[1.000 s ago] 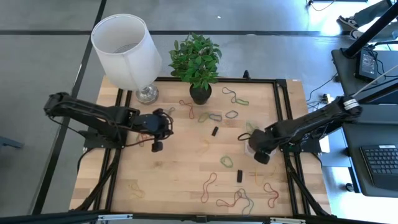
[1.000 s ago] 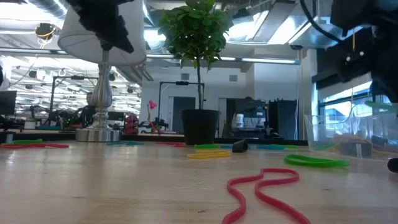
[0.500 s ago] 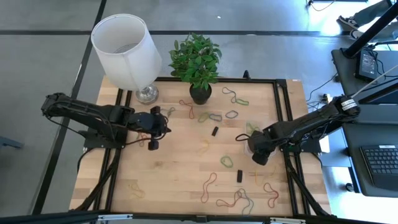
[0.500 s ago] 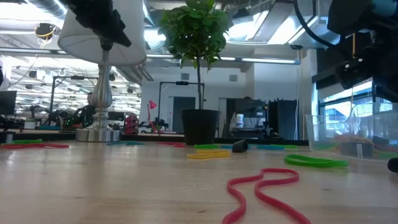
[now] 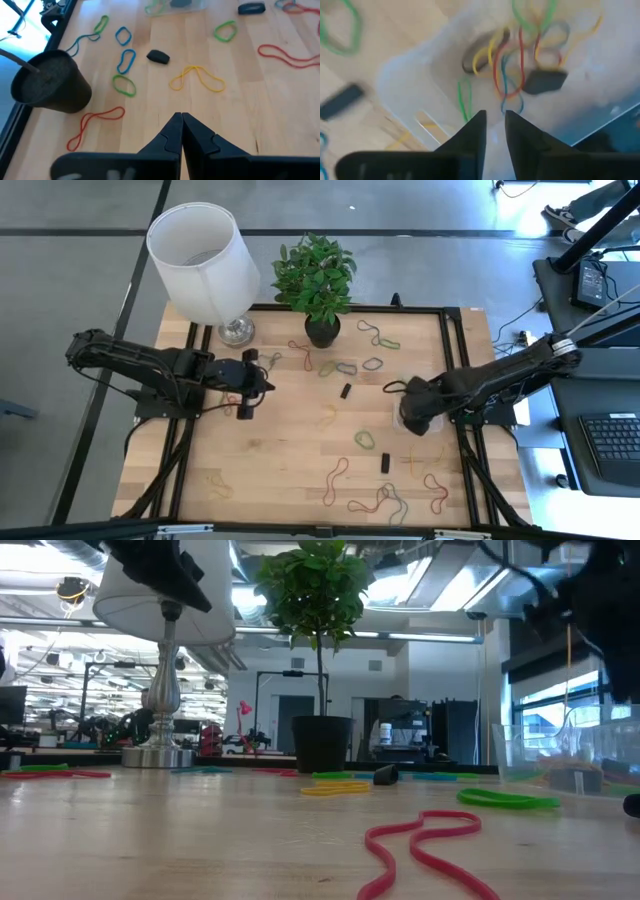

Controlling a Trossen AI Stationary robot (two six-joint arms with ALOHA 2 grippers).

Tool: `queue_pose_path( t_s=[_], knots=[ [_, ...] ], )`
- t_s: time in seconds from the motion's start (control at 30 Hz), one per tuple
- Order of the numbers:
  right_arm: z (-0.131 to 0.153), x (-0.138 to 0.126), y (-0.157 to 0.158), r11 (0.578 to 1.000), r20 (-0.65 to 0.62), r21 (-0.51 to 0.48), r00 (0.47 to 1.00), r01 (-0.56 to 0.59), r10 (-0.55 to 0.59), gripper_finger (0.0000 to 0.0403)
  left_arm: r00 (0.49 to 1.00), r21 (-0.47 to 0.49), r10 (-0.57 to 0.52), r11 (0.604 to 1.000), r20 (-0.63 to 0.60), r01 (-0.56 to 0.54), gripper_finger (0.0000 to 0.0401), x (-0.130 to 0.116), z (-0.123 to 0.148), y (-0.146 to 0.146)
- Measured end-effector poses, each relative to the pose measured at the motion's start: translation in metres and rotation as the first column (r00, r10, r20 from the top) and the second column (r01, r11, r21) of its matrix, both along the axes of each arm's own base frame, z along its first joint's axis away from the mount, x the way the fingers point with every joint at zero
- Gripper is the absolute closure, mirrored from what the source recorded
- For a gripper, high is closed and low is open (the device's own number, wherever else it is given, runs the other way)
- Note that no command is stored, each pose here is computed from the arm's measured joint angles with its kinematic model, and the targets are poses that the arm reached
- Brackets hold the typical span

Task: Pick and place rubber bands into bin
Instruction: Put the red rubber band into the transparent bin

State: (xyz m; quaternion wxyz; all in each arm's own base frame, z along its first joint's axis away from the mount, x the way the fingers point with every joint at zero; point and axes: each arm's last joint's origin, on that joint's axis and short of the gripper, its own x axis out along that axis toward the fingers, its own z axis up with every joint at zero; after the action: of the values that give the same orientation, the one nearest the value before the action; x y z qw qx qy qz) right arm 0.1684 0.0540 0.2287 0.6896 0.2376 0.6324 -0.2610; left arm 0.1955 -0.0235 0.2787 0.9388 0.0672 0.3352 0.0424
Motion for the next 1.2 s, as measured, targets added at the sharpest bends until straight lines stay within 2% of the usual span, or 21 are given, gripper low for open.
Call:
queue_pose_path(
  t_s=[0.13, 0.27, 0.37, 0.5, 0.77, 1.0, 1.07, 1.2],
  knots=[
    [0.019, -0.007, 0.003, 0.998, 0.151, -0.061, 0.988, -0.031, 0.04, 0.0355, 1.0, -0.046, 0.02, 0.999, 0.009, -0.02, 0.0399, 0.003, 0.001, -0.004],
    [0.033, -0.024, 0.009, 0.993, 0.317, -0.104, 0.944, -0.058, 0.088, 0.0381, 1.0, -0.055, -0.009, 0.998, 0.007, 0.01, 0.0399, 0.016, 0.008, -0.021],
    [0.042, -0.037, 0.012, 0.992, 0.423, -0.105, 0.899, -0.074, 0.112, 0.0397, 1.0, -0.024, 0.008, 1.0, -0.009, -0.009, 0.0399, 0.035, 0.009, -0.038],
    [0.052, -0.046, 0.016, 0.984, 0.529, -0.113, 0.83, -0.136, 0.175, 0.0393, 0.998, -0.016, 0.037, 0.999, -0.042, -0.038, 0.0399, 0.068, 0.007, -0.058],
    [0.06, -0.045, 0.025, 0.93, 0.592, -0.192, 0.719, -0.313, 0.364, 0.039, 0.985, -0.115, 0.143, 0.981, -0.096, -0.153, 0.0383, 0.138, -0.011, -0.09],
    [0.061, -0.046, 0.029, 0.893, 0.583, -0.233, 0.68, -0.384, 0.444, 0.0399, 0.957, -0.287, 0.252, 0.915, -0.143, -0.284, 0.0314, 0.191, -0.032, -0.112],
    [0.06, -0.046, 0.03, 0.885, 0.581, -0.239, 0.672, -0.399, 0.459, 0.0395, 0.95, -0.3, 0.269, 0.904, -0.155, -0.305, 0.0292, 0.204, -0.042, -0.118],
    [0.061, -0.047, 0.032, 0.874, 0.579, -0.248, 0.66, -0.418, 0.48, 0.0385, 0.945, -0.283, 0.264, 0.907, -0.193, -0.311, 0.0254, 0.223, -0.066, -0.128]
  ],
)
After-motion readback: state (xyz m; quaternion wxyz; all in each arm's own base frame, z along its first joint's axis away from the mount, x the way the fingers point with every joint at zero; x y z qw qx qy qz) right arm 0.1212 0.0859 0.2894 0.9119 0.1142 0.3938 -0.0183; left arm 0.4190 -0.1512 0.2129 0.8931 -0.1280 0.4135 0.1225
